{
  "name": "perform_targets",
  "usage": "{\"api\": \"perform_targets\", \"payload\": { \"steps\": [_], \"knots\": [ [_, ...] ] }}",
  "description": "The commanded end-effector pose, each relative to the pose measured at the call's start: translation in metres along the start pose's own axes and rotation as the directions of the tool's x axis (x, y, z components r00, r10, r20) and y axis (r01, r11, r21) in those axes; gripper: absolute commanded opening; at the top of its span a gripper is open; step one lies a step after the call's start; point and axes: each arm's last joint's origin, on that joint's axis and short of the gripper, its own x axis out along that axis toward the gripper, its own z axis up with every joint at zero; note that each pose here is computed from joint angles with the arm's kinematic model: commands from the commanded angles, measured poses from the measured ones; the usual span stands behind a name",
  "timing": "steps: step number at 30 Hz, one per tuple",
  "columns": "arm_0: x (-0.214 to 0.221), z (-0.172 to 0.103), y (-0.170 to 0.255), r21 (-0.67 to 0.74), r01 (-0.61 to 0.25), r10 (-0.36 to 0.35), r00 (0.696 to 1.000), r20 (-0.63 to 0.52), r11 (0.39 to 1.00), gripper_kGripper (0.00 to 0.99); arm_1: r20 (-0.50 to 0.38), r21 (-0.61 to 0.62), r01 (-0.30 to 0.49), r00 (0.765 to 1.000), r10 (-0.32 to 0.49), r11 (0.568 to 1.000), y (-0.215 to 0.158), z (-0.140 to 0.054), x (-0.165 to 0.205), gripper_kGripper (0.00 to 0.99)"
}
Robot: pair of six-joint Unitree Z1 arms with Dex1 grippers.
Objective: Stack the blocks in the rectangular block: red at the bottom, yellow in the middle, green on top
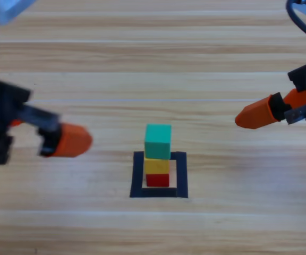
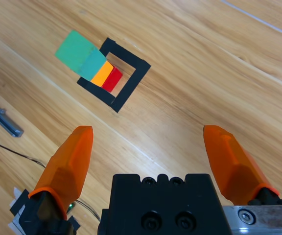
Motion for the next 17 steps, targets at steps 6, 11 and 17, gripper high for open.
{"api": "perform_targets", "payload": {
  "steps": [6,11,17],
  "knots": [
    [-0.019,-0.021,0.042,0.004,0.083,-0.083,0.994,0.073,0.997,0.99,-0.052,0.019,0.007,0.999,-0.006,1.0,-0.006,0.003,0.019,0.989],
    [-0.02,-0.022,0.046,0.0,0.086,-0.086,0.993,0.077,0.996,0.99,-0.052,0.019,0.007,0.999,-0.006,1.0,-0.006,0.003,0.018,0.989],
    [-0.018,-0.026,0.049,-0.004,0.087,-0.087,0.993,0.078,0.996,0.99,-0.048,0.02,0.006,0.999,-0.005,1.0,-0.006,0.003,0.017,0.989]
  ]
}}
